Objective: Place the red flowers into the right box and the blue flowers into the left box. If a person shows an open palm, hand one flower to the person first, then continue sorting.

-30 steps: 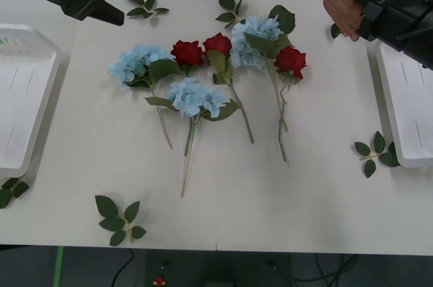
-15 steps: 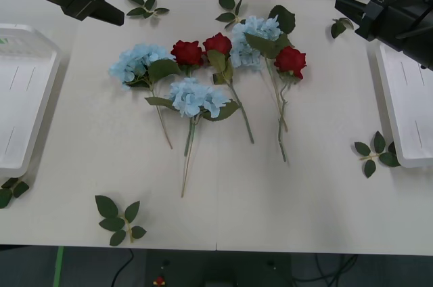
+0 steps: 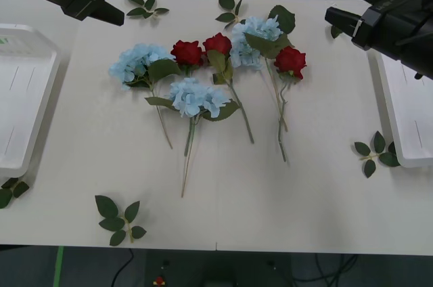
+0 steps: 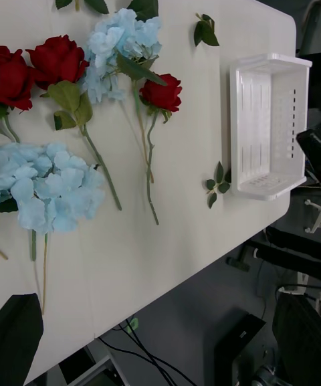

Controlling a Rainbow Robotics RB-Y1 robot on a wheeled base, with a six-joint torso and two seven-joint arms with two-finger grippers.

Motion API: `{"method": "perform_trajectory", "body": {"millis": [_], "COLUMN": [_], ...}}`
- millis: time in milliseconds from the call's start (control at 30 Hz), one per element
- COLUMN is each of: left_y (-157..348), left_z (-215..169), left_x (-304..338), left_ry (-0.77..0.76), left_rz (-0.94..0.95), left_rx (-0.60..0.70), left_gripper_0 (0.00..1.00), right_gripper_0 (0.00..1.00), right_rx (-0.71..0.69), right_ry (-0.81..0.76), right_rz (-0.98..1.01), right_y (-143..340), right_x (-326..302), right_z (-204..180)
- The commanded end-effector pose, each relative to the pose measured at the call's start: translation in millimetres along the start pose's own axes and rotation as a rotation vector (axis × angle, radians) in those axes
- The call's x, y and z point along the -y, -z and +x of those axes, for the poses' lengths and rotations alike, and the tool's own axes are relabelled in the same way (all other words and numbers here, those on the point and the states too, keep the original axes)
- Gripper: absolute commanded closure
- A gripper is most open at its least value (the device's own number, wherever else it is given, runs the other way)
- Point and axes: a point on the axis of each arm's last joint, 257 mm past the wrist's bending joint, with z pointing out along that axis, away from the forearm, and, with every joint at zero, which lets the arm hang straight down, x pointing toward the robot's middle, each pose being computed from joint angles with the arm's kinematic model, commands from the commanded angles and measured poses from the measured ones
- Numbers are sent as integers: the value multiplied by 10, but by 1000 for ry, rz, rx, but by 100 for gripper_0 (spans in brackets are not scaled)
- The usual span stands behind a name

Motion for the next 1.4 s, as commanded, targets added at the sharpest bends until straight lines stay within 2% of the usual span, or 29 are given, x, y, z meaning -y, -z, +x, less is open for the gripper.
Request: {"method": "perform_trajectory", "body": {"millis": [33, 200, 467, 667, 900, 1133, 1400], "left_y": [232, 258, 150, -191, -719, -1029, -1183], "left_z": [-206, -238, -105, -13, 81, 109, 152], "left_x": [135, 117, -357, -875, -1395, -1876, -2155], "left_ry": [-28, 16, 274, 467, 547, 581, 550], "left_rz": [4, -1, -185, -325, -377, -400, -456], "left_rx": [66, 74, 45, 46, 64, 109, 124], "left_gripper_0": [0, 0, 0, 0, 0, 0, 0], "right_gripper_0": [0, 0, 0, 0, 0, 0, 0], "right_rx": [-86, -198, -397, -564, -642, -665, -682], "right_ry": [-9, -131, -308, -527, -701, -684, -658], "right_rz": [-25, -45, 19, 145, 325, 522, 624], "right_y": [169, 259, 296, 225, -43, -402, -775], "right_x": [31, -6, 7, -74, -216, -110, 5], "right_z": [140, 344, 708, 1038, 1326, 1666, 1921]}}
